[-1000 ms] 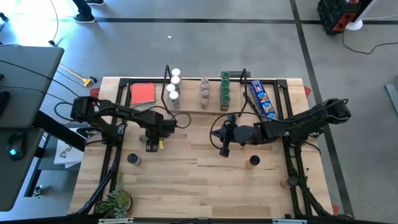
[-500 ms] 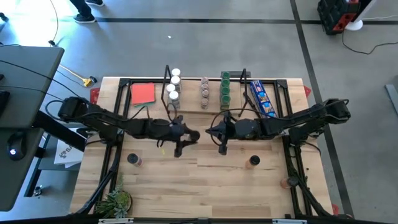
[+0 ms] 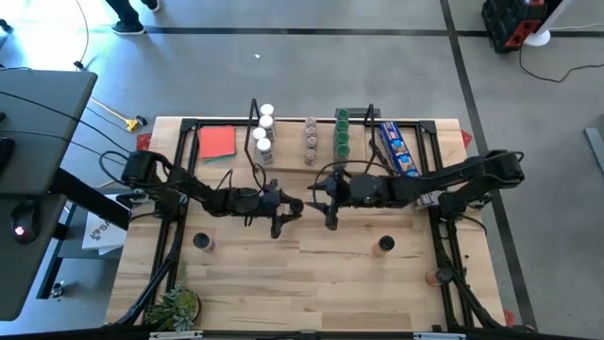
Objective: Shelf spices
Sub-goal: Put the black seasoning bottle on the shelf
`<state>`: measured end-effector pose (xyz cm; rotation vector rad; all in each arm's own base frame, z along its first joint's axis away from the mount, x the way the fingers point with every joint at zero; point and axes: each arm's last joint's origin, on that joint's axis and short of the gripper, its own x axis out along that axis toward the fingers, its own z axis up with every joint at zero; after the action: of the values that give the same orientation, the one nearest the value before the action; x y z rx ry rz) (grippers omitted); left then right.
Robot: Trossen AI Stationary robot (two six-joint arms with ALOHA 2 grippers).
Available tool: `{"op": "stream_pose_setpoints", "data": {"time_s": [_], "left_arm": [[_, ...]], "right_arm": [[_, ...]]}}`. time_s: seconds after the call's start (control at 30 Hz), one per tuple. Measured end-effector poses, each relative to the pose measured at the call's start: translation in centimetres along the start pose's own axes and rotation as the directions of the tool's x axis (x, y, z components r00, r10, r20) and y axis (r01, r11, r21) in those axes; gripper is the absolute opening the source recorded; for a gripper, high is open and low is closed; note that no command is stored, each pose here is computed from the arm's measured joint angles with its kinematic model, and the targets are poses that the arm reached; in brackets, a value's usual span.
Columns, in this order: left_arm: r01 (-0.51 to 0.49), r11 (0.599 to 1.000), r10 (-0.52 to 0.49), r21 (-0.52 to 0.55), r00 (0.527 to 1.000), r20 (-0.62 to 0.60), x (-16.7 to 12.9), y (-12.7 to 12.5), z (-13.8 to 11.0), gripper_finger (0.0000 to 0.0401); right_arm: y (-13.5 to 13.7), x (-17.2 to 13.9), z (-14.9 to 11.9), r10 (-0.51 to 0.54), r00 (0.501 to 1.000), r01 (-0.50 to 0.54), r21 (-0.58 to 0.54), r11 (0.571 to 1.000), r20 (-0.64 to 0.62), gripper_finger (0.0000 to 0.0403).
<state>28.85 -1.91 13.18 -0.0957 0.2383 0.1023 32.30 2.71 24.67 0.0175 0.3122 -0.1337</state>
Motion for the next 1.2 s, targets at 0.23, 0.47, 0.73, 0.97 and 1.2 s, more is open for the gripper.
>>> {"op": "stream_pose_setpoints", "data": {"time_s": [0.23,0.47,0.73,0.97,1.2], "left_arm": [[0.061,0.998,-0.062,-0.019,0.996,-0.060,-0.1,0.8,-1.4,0.0246],[0.130,0.990,-0.136,-0.063,0.986,-0.099,-0.6,1.4,-2.1,0.0283],[0.135,0.988,-0.143,-0.074,0.983,-0.119,-1.9,1.6,-2.4,0.0285],[0.088,0.993,-0.106,-0.078,0.959,-0.261,-4.1,1.9,-2.0,0.0286],[-0.031,0.998,0.012,-0.056,0.950,-0.312,-6.3,1.6,-1.2,0.0286]], "right_arm": [[-0.6,3.1,-1.6,0.044,0.997,-0.044,0.004,0.999,-0.062,0.0262],[-0.4,6.4,-1.2,0.097,0.969,-0.115,-0.068,0.991,-0.228,0.0266],[0.2,8.8,-0.4,0.154,0.929,-0.205,-0.119,0.972,-0.337,0.0266],[-0.1,9.9,-0.5,0.173,0.914,-0.234,-0.128,0.964,-0.367,0.0266],[-0.4,10.7,-1.4,0.177,0.903,-0.240,-0.117,0.964,-0.392,0.0266]]}}
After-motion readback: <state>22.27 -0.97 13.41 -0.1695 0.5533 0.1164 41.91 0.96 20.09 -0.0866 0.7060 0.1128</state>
